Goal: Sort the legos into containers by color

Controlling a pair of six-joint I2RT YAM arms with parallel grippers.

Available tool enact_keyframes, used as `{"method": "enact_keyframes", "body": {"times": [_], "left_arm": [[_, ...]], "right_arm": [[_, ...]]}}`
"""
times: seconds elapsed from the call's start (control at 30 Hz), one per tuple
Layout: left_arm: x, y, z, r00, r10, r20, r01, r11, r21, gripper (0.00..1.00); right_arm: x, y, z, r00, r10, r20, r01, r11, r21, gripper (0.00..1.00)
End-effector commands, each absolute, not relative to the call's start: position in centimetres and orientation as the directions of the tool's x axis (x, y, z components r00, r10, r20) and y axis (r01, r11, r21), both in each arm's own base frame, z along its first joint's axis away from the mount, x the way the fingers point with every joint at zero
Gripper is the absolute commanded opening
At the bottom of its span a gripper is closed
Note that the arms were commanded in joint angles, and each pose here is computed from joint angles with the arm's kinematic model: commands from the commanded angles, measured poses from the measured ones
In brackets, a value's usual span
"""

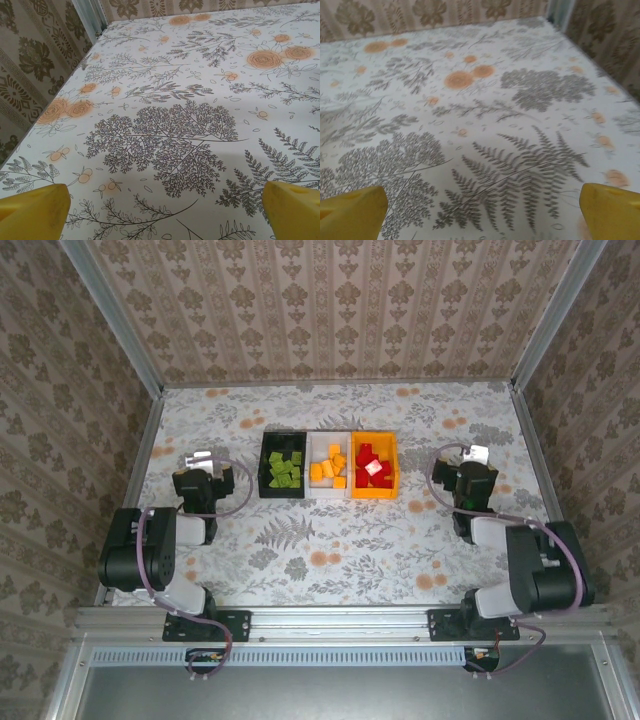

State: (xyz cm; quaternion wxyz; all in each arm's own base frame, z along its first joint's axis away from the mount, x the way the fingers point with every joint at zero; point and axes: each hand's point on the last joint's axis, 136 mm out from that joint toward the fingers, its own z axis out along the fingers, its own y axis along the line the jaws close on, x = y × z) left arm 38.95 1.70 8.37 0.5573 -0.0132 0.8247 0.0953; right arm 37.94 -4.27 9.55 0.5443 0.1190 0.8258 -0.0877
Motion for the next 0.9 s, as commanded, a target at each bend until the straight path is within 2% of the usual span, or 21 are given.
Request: {"method": "enact_keyframes", "body": {"times": [0.0, 0.87], "left_arm": [[39.49, 1.83, 9.73, -0.333, 0.074, -0.94, -0.133, 0.983, 0.124, 1.0], [39.53, 1.62, 9.73, -0.334, 0.086, -0.939, -0.128, 0.982, 0.135, 1.0]], "right_arm": [[39.76, -2.16, 9.95, -0.331, 0.06, -0.942, 0.166, 0.986, 0.004, 1.0], [39.71, -1.69, 9.95, -0.325, 0.044, -0.945, 0.147, 0.989, -0.004, 1.0]]}}
